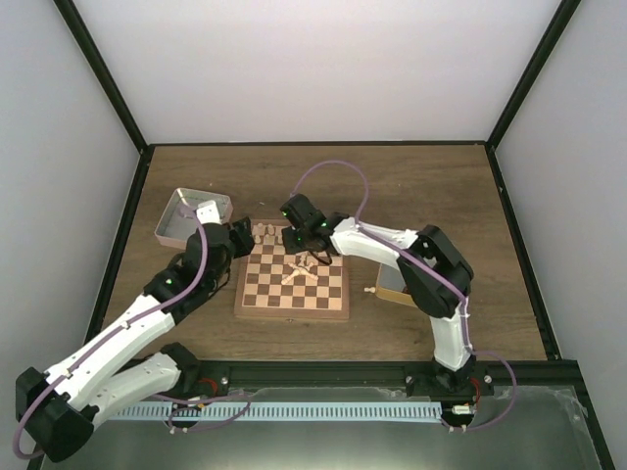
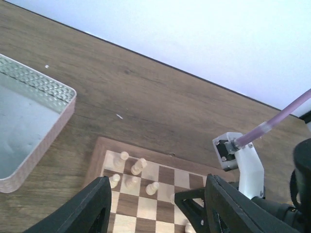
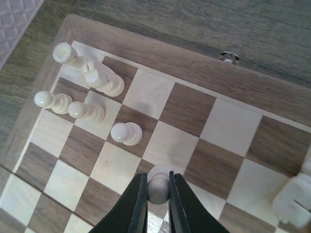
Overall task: Set up the chess pieces on the board
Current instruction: Place the chess piece on the chessboard.
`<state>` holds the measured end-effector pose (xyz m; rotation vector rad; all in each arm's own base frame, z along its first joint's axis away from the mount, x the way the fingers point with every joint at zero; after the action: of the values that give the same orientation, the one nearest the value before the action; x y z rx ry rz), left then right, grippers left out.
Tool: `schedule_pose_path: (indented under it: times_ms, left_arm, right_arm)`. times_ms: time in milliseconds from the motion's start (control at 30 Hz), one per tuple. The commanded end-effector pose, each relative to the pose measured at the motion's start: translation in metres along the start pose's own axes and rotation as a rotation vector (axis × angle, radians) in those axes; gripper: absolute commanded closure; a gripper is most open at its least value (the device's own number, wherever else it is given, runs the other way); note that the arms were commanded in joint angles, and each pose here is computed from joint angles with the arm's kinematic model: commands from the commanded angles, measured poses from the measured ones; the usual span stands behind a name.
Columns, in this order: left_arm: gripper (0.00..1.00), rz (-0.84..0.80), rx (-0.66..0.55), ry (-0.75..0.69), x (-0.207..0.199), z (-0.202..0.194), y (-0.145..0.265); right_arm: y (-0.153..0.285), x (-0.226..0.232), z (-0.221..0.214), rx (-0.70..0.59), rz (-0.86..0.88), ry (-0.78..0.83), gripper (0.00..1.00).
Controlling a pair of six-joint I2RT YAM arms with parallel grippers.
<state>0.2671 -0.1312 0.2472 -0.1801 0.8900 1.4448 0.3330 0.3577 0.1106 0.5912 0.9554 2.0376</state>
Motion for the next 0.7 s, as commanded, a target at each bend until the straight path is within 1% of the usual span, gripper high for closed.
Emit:
schedule_pose_path:
  times_ms: [0,67,333,533,667]
  left_arm:
    - [0.45,0.059,-0.052,-0.028,0.017,0.005,0.004]
    - [0.45,0.062,-0.052,-0.030,0.018,0.004,0.004]
    - [0.44,0.067,-0.023,-0.040,0.021,-0.003,-0.002]
    - [0.44,0.066,-0.014,-0.041,0.021,-0.004,-0.004]
    - [0.44,0.063,-0.008,-0.041,0.020,-0.005,-0.004]
  right_arm:
    - [-0.008,0.004,0.010,0.004,-0.054,0.098,0.90]
    - [-0.013,0.004,0.008,0.023,-0.063,0.107,0.90]
    - [-0.023,0.001,0.005,0.033,-0.094,0.115,0.90]
    - [-0.029,0.003,0.001,0.047,-0.083,0.126,0.87]
    - [-0.028,0.006,0.002,0.045,-0.059,0.125,0.83]
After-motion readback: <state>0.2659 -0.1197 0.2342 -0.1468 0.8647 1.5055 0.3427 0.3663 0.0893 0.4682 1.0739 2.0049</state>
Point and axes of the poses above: each gripper's point midway between its finger pads, its own y axis back along the fingers, its own x axis along the line the jaws close on, z = x × y, the point moved 3 cm from there along y, back along the fingers, and after that the axes turned 15 degrees about y, right-handed, at the moved point
